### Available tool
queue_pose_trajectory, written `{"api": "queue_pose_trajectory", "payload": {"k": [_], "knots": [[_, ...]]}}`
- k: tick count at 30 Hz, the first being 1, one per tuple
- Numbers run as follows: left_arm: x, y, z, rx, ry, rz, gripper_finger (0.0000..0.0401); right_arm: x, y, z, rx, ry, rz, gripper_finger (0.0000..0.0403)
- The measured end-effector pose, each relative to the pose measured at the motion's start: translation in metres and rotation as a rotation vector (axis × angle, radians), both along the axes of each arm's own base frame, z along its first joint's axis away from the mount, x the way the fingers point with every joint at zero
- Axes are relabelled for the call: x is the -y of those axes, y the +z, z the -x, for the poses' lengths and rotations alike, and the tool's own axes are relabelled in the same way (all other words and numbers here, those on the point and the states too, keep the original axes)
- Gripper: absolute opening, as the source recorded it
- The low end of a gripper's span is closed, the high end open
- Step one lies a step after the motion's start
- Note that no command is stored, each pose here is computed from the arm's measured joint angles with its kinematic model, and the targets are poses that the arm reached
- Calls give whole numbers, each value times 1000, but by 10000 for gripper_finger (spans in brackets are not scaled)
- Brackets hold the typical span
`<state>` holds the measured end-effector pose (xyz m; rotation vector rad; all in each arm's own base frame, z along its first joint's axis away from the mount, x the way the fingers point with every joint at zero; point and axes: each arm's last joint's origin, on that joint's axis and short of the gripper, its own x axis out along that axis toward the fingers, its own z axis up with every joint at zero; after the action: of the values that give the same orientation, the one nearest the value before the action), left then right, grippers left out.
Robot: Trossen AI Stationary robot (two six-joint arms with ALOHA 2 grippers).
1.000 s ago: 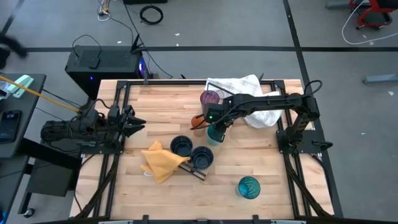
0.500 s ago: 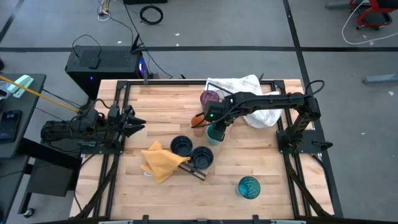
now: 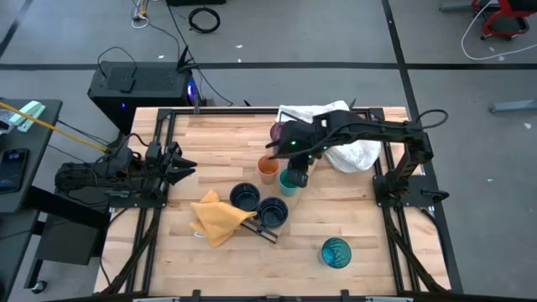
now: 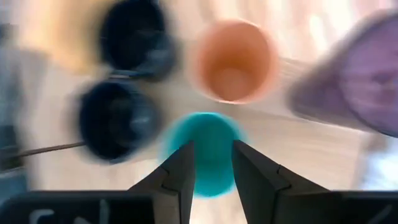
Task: Stack small to large cups/mugs on shelf
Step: Put the blue cup on the shelf
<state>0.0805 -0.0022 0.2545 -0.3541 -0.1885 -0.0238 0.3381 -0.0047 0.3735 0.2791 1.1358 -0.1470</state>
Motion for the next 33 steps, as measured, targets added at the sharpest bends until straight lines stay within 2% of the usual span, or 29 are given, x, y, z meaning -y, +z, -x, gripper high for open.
{"api": "queue_pose_trajectory", "payload": {"k": [5,8,13,16,20,27,33], "knots": [[0,0,0,0,0,0,110,-42,35,8,103,221,-171,110],[0,0,0,0,0,-1,110,-80,43,17,111,362,-236,109],[0,0,0,1,2,-11,110,-139,33,51,-112,461,-282,112],[0,0,0,1,1,-10,110,-161,23,69,-262,426,-275,116],[0,1,0,7,2,-11,110,-176,7,77,-343,358,-261,132],[0,2,0,22,3,-15,110,-178,-48,77,-531,196,-190,182],[0,2,0,21,3,-15,110,-182,-84,73,-534,125,-184,191]]}}
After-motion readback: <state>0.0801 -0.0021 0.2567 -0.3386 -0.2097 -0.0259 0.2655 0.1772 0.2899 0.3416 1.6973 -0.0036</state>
